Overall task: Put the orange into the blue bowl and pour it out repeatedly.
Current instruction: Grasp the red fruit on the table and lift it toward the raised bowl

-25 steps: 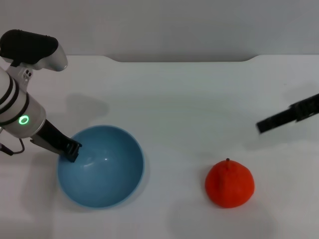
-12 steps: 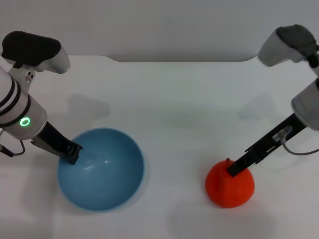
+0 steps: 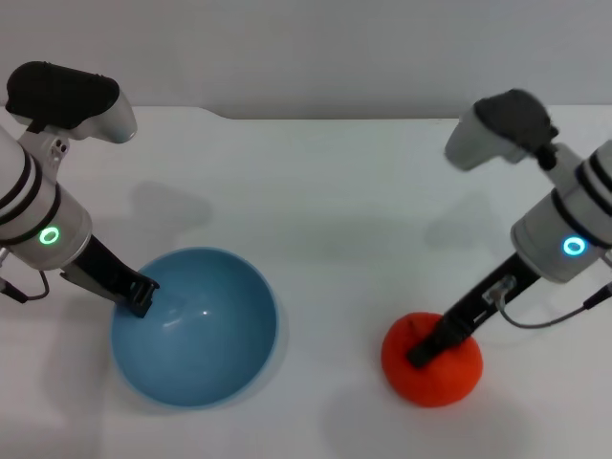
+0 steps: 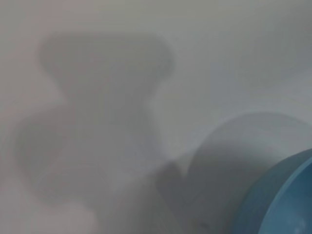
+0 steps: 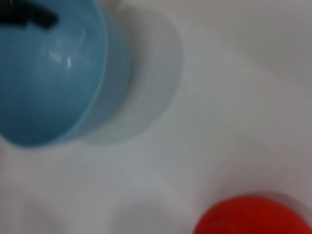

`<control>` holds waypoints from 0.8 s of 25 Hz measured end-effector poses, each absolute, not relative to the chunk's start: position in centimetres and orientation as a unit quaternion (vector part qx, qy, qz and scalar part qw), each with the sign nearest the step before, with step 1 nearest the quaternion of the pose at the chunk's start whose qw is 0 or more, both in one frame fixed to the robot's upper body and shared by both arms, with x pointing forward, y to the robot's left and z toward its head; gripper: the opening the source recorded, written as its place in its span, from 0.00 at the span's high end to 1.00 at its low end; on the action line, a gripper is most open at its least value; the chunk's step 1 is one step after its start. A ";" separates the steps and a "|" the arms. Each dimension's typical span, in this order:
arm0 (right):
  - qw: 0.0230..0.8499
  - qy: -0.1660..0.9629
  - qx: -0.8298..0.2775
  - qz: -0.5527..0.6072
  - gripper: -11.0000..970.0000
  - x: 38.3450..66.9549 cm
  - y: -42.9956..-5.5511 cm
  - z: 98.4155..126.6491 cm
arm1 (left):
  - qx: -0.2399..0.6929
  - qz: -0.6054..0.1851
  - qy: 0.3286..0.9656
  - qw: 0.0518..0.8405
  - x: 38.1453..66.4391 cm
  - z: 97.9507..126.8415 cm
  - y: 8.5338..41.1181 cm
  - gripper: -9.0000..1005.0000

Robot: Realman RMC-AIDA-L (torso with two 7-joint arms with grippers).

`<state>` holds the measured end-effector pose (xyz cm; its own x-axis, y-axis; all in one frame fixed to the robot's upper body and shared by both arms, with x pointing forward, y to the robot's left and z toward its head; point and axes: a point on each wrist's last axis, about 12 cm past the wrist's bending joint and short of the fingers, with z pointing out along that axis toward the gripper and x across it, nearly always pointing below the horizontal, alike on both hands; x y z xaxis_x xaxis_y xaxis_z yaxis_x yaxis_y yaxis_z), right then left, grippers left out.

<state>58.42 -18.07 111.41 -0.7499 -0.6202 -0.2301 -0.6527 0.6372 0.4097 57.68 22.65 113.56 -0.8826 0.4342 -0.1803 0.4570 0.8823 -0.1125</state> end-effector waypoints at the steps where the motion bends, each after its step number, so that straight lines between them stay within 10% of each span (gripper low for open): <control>1: 0.030 0.903 -0.359 0.234 0.41 58.3 -18.0 111.3 | 0.230 -0.076 0.967 0.075 57.7 113.6 22.7 0.99; 20: 0.161 0.893 -0.349 0.233 0.90 57.6 -23.1 116.1 | 0.250 -0.076 0.963 0.065 57.6 113.9 21.4 0.99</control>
<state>57.62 -23.14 116.12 -0.7042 -0.5488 -0.4504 -0.6989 0.6478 0.3032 57.63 21.45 113.85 -0.8666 0.4717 -0.1628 0.4913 0.8636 -0.1131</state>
